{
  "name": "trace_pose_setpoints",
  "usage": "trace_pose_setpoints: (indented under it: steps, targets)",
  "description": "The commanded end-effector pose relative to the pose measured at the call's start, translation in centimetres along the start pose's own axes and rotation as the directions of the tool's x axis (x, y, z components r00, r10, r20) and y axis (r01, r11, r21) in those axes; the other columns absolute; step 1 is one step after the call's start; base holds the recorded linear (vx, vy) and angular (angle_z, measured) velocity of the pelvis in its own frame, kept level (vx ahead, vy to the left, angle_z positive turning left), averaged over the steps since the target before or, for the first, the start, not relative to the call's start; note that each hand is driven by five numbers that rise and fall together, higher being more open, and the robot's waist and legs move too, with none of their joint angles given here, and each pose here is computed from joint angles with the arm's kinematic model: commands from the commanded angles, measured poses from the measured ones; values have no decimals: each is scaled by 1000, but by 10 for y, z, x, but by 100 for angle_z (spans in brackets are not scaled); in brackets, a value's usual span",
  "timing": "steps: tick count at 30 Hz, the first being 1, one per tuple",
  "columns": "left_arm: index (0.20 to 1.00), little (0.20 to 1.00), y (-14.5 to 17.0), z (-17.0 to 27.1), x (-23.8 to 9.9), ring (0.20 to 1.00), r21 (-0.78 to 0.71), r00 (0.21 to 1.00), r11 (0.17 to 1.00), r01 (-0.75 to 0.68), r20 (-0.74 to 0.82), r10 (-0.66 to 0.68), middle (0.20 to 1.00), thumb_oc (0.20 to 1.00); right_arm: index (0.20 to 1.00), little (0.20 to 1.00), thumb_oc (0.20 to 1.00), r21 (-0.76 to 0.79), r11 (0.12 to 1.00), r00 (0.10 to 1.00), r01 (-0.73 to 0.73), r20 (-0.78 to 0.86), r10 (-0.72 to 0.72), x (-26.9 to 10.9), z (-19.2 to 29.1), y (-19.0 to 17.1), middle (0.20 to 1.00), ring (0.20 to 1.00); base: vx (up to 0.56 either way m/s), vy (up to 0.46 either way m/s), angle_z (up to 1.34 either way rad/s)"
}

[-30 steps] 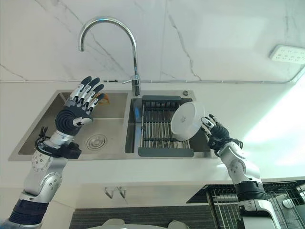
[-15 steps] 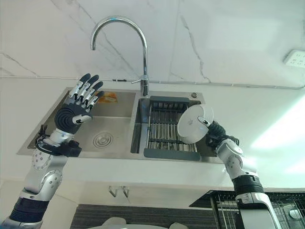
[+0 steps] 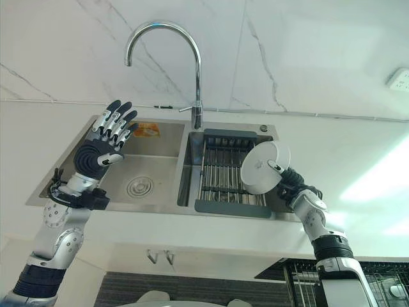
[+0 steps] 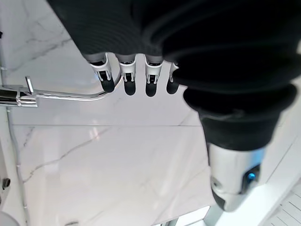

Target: Place the dishes in the dishwasher.

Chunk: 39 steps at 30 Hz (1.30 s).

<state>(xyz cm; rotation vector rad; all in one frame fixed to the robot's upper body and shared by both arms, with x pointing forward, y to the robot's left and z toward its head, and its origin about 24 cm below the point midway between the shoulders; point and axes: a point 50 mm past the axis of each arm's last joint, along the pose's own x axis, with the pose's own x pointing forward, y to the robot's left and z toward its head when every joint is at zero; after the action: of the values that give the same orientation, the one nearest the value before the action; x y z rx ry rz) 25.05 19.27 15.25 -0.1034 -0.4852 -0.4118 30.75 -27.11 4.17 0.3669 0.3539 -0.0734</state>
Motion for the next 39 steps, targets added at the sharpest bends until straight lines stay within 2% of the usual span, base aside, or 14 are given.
trace_pose_setpoints:
  steps: [1, 5, 6, 8, 23, 27, 29, 33, 36, 39]
  targets:
    - [1000, 1000, -9, 19, 14, 1000, 57, 993, 995, 80, 80, -84, 1000, 1000, 1000, 1000, 1000, 5, 998, 985, -68, 158, 66, 8, 47, 19, 1000, 1000, 3, -19, 4]
    - [1000, 1000, -9, 18, 16, 1000, 58, 994, 995, 81, 69, -85, 1000, 1000, 1000, 1000, 1000, 0, 999, 986, -40, 160, 40, 11, 51, 15, 1000, 1000, -2, -27, 6]
    - [1000, 1000, -9, 19, 16, 1000, 60, 994, 995, 85, 68, -89, 1000, 1000, 859, 859, 859, -5, 1000, 987, -29, 160, 30, 13, 52, 15, 859, 859, -5, -24, 10]
    - [1000, 1000, -9, 19, 17, 1000, 61, 994, 994, 89, 65, -93, 1000, 1000, 200, 200, 200, -10, 1000, 987, -12, 159, 13, 16, 55, 13, 200, 200, 0, -23, 16]
    - [1000, 1000, -10, 16, 17, 1000, 44, 994, 994, 95, 51, -97, 1000, 1000, 200, 200, 200, -76, 996, 977, 41, 214, -24, 23, 79, 20, 200, 200, -4, 1, 6]
    - [1000, 1000, -12, 14, 14, 1000, 33, 994, 994, 102, 47, -103, 1000, 1000, 200, 200, 200, -88, 995, 933, 57, 360, -21, 15, 100, 28, 200, 200, 0, 0, 0]
    - [1000, 1000, -12, 9, 12, 1000, -124, 995, 987, 99, 43, -94, 1000, 1000, 200, 200, 200, -94, 995, 880, 34, 475, 15, 5, 116, 41, 200, 200, -6, -16, -1]
    - [1000, 1000, -19, -2, 6, 1000, -301, 990, 943, 140, 28, -138, 1000, 1000, 200, 200, 200, -21, 997, 797, -80, 599, 76, -15, 120, 66, 200, 200, -30, -62, -3]
    - [1000, 1000, -46, -14, -3, 1000, -559, 947, 773, 299, 73, -314, 1000, 1000, 200, 200, 200, -60, 987, 730, -151, 667, 152, -39, 109, 79, 200, 200, -59, -109, -25]
    - [1000, 1000, -58, -17, -15, 1000, -628, 917, 684, 371, 132, -376, 1000, 1000, 200, 200, 200, -82, 967, 672, -241, 704, 228, -60, 95, 88, 200, 200, -18, -174, -51]
